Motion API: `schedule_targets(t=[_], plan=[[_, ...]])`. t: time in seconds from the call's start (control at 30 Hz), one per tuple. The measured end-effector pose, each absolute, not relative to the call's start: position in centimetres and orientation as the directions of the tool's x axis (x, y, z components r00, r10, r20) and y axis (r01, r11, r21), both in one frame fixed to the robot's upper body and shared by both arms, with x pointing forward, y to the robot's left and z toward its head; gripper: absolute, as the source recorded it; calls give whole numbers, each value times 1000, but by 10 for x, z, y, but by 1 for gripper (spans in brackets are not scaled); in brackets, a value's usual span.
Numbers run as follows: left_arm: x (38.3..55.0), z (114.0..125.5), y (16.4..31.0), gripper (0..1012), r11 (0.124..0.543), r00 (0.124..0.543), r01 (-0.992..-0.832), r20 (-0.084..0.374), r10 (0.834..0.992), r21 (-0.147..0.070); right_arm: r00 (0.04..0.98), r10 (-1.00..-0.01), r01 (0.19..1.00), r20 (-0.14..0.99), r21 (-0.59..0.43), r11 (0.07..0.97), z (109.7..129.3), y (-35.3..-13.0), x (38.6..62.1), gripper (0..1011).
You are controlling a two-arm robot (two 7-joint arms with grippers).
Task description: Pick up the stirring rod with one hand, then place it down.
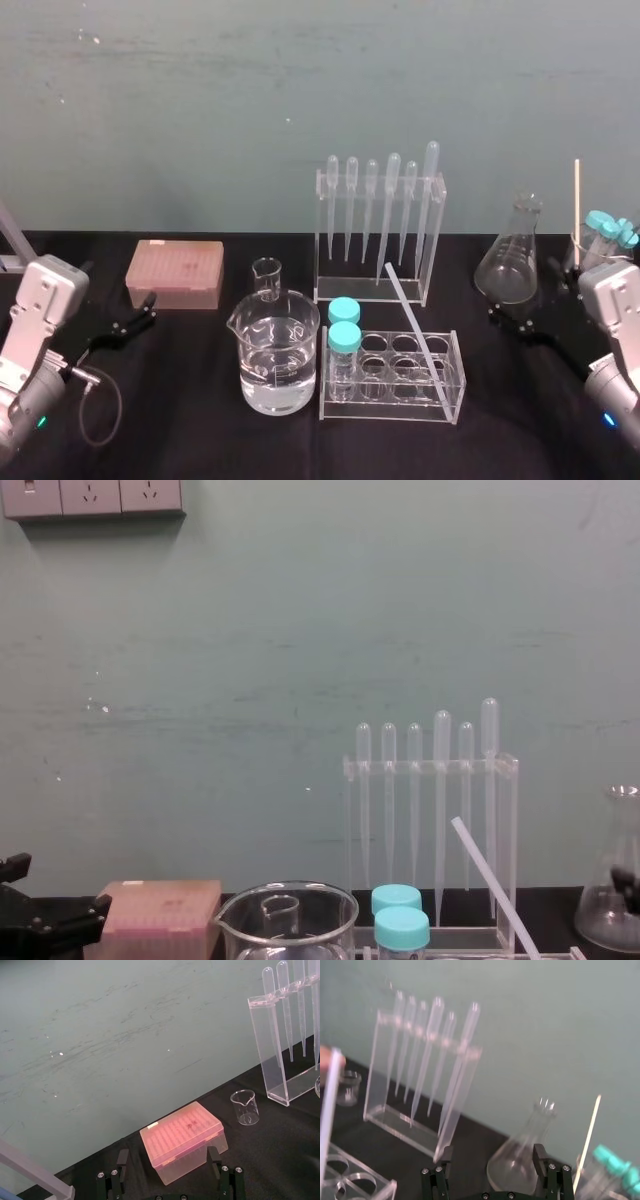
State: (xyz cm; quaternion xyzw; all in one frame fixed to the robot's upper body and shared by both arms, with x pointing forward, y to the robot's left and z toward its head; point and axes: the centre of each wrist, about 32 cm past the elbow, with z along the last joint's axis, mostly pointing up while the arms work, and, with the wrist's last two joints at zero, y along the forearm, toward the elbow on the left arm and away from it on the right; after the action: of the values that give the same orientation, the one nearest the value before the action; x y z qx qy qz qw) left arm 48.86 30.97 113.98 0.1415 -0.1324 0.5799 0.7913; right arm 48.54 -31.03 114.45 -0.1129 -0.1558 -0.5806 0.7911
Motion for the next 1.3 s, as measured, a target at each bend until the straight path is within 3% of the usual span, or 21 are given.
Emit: schedule_targets(t=[0.3, 0.47, 0.63, 0.97, 1.3], plan=[[489, 1140, 310, 1000, 287, 292, -955, 374, 880, 70, 255, -862, 904, 437, 208, 373, 1157, -305, 474, 1003], [489, 1140, 310, 1000, 287, 292, -955, 374, 880, 70, 312, -838, 859, 448, 245, 450, 1161, -302, 478, 1003], [489, 1140, 310, 1000, 287, 292, -955, 374, 880, 70, 447, -817, 820, 365, 199, 537, 1163, -299, 489, 1003], [489, 1140, 310, 1000, 287, 292, -955, 374, 880, 70, 705, -703, 703, 91, 30, 710, 1166, -292, 518, 1003], [489, 1140, 310, 1000, 287, 292, -955, 374, 880, 70, 764, -641, 636, -71, -83, 767, 1164, -289, 536, 1003]])
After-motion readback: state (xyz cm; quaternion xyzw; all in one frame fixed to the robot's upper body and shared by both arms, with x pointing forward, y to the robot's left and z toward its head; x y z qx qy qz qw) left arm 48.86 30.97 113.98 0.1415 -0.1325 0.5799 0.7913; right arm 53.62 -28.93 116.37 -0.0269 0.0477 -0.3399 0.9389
